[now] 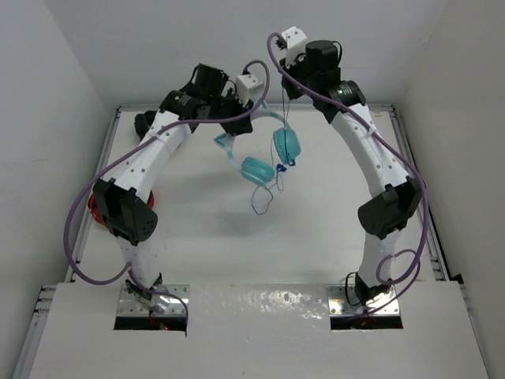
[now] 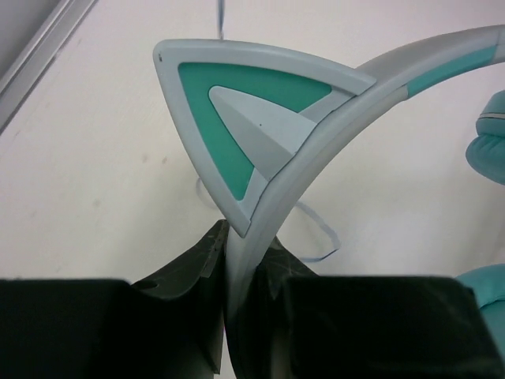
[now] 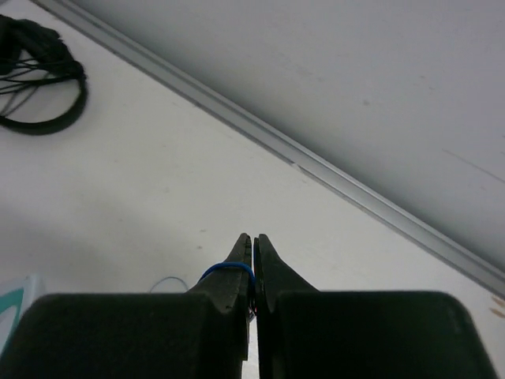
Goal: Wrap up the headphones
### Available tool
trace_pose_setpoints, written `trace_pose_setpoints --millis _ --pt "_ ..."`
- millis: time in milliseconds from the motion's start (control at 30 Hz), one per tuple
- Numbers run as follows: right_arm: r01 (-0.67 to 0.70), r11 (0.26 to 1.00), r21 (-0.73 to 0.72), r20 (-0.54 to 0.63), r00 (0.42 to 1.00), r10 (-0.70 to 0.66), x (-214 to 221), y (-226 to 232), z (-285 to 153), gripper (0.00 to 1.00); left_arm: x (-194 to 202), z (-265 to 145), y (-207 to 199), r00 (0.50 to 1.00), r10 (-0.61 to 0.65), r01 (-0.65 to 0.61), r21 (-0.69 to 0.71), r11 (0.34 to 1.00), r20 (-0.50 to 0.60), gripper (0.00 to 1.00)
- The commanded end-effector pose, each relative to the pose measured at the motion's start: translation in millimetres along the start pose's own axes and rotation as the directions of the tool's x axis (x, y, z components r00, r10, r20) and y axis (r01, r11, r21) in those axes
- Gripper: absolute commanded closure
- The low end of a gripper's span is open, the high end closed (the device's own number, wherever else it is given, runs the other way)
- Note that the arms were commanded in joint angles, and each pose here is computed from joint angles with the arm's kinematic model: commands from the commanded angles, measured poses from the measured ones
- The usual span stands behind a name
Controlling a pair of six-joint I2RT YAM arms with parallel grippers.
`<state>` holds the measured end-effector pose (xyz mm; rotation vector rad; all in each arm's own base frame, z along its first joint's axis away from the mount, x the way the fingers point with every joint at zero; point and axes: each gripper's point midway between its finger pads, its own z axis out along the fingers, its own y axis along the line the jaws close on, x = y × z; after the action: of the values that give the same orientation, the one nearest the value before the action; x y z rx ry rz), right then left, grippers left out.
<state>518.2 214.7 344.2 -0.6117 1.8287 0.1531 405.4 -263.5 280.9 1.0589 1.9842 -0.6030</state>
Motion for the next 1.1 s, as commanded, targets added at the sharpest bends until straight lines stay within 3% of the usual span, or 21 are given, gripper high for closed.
trace_pose_setpoints --millis 0,33,100,167,233,267,333,533,633,767,867,967,1067 --pt "-0.101 0.987 -0.127 0.101 0.988 0.115 -16 26 9 1.0 -79 -62 -53 0.964 -0.083 0.023 0.232 0.973 0.254 1.0" --pt "-0.124 0.981 -0.153 0.093 0.986 0.139 -9 30 11 1.0 -91 -71 -51 0.952 -0.11 0.036 0.252 0.967 0.287 1.0" --pt "-0.165 0.951 -0.26 0.094 0.976 0.195 13 49 19 0.65 -104 -90 -34 0.916 -0.245 0.155 0.282 0.947 0.319 1.0" --pt "-0.146 0.929 -0.339 0.196 0.955 0.221 -2 61 11 0.3 -127 -109 -3 0.877 -0.257 0.199 0.18 0.963 0.407 1.0" --pt "-0.156 0.87 -0.468 0.181 0.946 0.267 19 92 12 0.22 -135 -115 18 0.868 -0.244 0.236 0.073 0.969 0.432 1.0" --pt "-0.177 0.852 -0.492 0.201 0.93 0.309 18 99 15 0.15 -150 -134 30 0.853 -0.191 0.231 -0.024 0.973 0.485 1.0" --pt "-0.186 0.84 -0.51 0.193 0.927 0.323 27 114 27 0.04 -155 -142 40 0.843 -0.175 0.255 -0.092 0.963 0.508 1.0" --pt "-0.223 0.891 -0.395 0.218 0.919 0.327 51 129 76 0.01 -162 -158 51 0.823 -0.155 0.286 -0.163 0.944 0.546 1.0" --pt "-0.248 0.862 -0.442 0.186 0.915 0.359 63 144 94 0.03 -170 -168 61 0.799 -0.145 0.308 -0.19 0.932 0.583 1.0" --pt "-0.294 0.819 -0.493 0.097 0.917 0.387 96 163 87 0.1 -172 -182 79 0.781 -0.121 0.337 -0.25 0.908 0.613 1.0" --pt "-0.393 0.83 -0.395 0.048 0.894 0.446 147 142 73 0.14 -171 -185 86 0.787 -0.093 0.334 -0.294 0.896 0.61 1.0" --pt "-0.487 0.809 -0.331 0.037 0.849 0.526 157 102 64 0.12 -171 -185 86 0.793 -0.076 0.315 -0.302 0.9 0.604 1.0" --pt "-0.472 0.839 -0.271 0.005 0.87 0.492 183 84 53 0.09 -171 -183 88 0.794 -0.073 0.311 -0.299 0.902 0.604 1.0"
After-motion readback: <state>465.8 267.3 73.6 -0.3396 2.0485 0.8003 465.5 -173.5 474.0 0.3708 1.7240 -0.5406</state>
